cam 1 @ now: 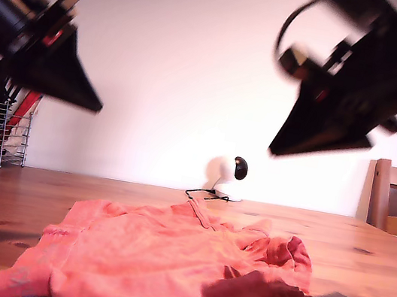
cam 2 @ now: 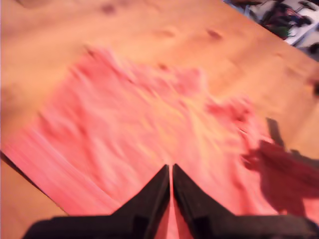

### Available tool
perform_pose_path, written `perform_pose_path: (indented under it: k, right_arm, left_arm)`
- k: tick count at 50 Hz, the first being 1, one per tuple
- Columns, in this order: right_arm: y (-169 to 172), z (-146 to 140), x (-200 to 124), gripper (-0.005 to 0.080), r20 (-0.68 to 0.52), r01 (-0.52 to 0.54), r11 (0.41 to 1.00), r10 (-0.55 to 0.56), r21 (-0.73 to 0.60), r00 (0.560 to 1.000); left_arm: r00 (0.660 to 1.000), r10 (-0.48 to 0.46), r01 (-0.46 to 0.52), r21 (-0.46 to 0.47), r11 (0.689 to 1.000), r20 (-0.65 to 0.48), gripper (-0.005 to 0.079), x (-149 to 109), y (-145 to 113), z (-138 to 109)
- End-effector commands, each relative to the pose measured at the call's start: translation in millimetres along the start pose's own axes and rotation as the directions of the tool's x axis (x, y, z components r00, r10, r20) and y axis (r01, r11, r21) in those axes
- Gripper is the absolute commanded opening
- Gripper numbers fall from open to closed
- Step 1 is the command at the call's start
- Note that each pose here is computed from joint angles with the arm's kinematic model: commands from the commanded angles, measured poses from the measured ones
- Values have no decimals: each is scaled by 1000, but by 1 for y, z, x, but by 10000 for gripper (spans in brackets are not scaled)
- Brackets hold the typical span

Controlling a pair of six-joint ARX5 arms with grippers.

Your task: Fold the underwear in front of you. After folding it, place it to the right side.

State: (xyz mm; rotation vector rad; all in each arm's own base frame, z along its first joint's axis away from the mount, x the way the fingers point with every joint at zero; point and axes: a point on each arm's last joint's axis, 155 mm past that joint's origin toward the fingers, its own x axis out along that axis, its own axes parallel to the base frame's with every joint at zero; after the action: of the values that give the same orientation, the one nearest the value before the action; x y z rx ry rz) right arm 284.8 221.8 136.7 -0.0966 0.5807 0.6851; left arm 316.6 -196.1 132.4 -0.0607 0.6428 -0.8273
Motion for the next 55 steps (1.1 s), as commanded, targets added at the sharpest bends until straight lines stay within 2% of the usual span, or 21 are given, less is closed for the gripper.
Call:
perform_pose_path:
  k: [1, 12, 23, 33, 39, 50, 51, 53, 55]
  right_arm:
    - [-1, -12, -5, -3, -19, 2, 1000, -2, 13, 1000]
    - [3, -32, -21, -9, -60, -9, 1000, 10, 21, 998]
    - [5, -56, -32, -11, -67, -15, 994, 23, 112, 998]
    - [13, -78, -40, -11, -102, -46, 987, 63, 157, 993]
    - [14, -85, -41, -11, -110, -49, 986, 68, 161, 992]
    - [17, -83, -41, -11, -99, -68, 985, 84, 160, 992]
    - [17, -82, -41, -11, -96, -68, 985, 84, 159, 992]
    - [17, -81, -41, -11, -91, -69, 985, 85, 159, 992]
    - [17, -80, -41, -11, -88, -70, 985, 85, 158, 993]
  left_arm:
    - [1000, -7, 8, -8, 1000, 30, -23, -8, -6, -1]
    - [999, -17, 19, -65, 998, 32, -23, -22, -17, -30]
    - [999, -33, 35, -123, 992, 22, -23, -30, -27, -67]
    - [998, -34, 43, -150, 988, 61, -24, -42, -35, -85]
    - [998, -35, 42, -177, 983, 44, -23, -45, -37, -102]
    - [995, -57, 25, -347, 937, -82, -23, -46, -42, -137]
    - [994, -58, 18, -393, 919, -89, -23, -46, -42, -139]
    - [994, -61, 18, -410, 912, -93, -21, -46, -43, -140]
    - [993, -68, 16, -468, 883, -94, 10, -47, -44, -141]
